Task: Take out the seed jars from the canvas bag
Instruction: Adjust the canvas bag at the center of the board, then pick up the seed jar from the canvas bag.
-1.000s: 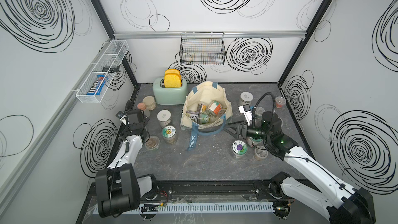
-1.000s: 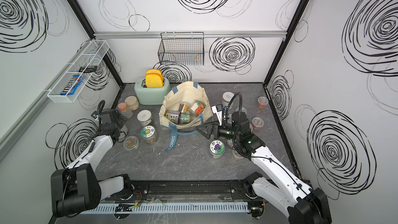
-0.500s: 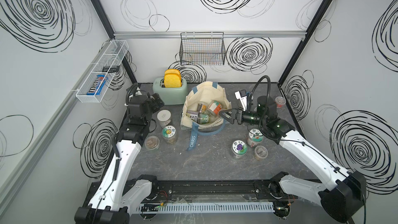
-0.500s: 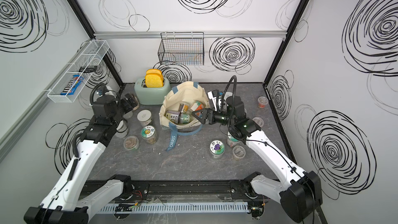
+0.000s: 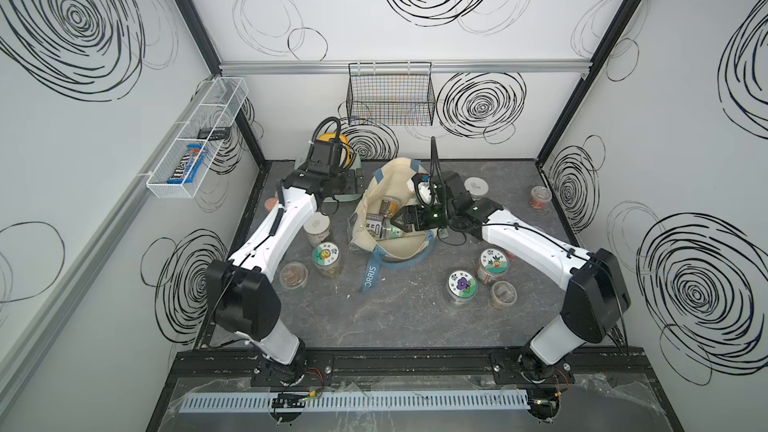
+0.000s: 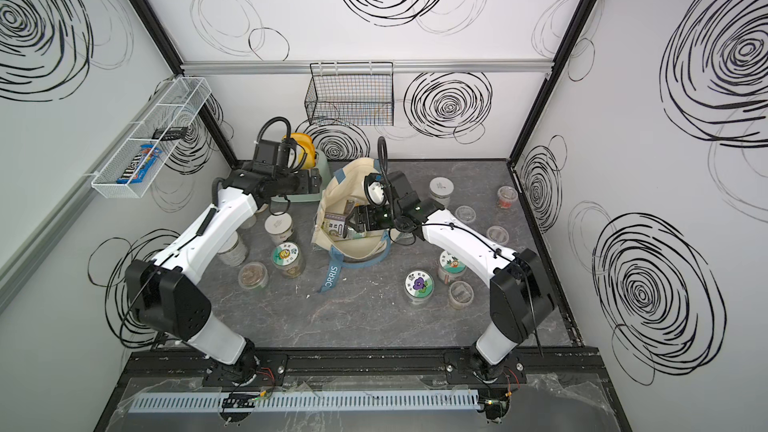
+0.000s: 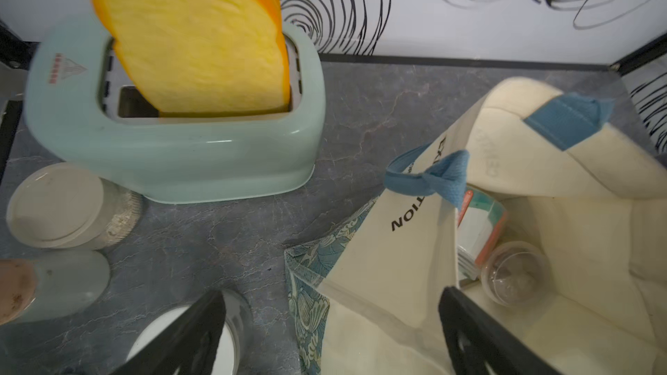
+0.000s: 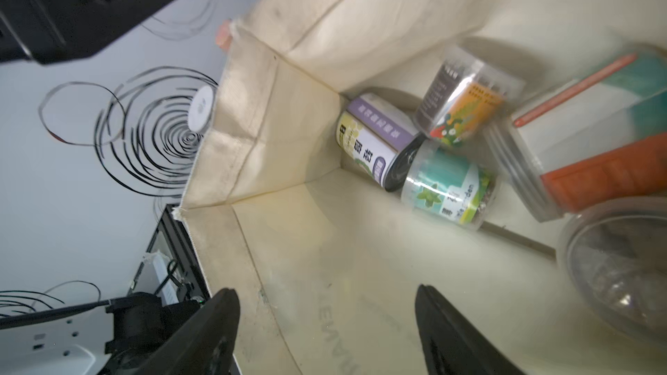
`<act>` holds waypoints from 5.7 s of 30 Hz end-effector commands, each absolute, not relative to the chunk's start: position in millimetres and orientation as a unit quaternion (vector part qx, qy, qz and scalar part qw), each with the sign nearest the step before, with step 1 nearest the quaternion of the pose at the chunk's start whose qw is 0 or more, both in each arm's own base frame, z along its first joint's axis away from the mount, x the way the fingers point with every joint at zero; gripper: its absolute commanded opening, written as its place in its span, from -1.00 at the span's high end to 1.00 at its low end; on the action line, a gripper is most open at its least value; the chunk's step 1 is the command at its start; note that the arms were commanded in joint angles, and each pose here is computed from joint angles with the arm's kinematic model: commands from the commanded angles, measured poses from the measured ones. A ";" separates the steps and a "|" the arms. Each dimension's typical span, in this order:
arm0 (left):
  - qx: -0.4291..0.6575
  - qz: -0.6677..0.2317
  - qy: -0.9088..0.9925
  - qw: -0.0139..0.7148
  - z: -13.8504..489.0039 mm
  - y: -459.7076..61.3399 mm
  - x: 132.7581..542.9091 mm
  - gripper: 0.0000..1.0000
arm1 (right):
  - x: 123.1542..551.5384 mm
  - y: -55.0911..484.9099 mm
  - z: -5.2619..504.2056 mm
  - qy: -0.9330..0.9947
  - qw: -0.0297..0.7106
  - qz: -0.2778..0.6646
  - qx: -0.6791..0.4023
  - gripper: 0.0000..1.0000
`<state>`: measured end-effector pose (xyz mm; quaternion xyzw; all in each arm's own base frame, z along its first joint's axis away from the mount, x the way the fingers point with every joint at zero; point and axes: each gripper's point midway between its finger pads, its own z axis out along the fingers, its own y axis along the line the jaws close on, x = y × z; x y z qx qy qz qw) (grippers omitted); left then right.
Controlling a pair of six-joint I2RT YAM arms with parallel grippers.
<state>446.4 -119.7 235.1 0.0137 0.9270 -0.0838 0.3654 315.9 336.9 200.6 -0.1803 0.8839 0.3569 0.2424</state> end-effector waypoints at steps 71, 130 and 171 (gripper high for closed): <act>0.060 -0.047 0.918 0.388 228.9 -150.3 416.1 -0.87 | 418.9 336.7 111.9 0.909 0.271 0.315 0.026 -0.35; 0.082 -0.129 0.861 0.484 293.8 -204.5 376.3 1.00 | 425.2 356.6 32.1 0.946 0.215 0.244 0.019 -0.72; 0.064 -0.082 0.835 0.540 294.8 -165.5 395.7 1.00 | 378.8 316.6 301.9 0.782 0.475 0.399 -0.059 -0.20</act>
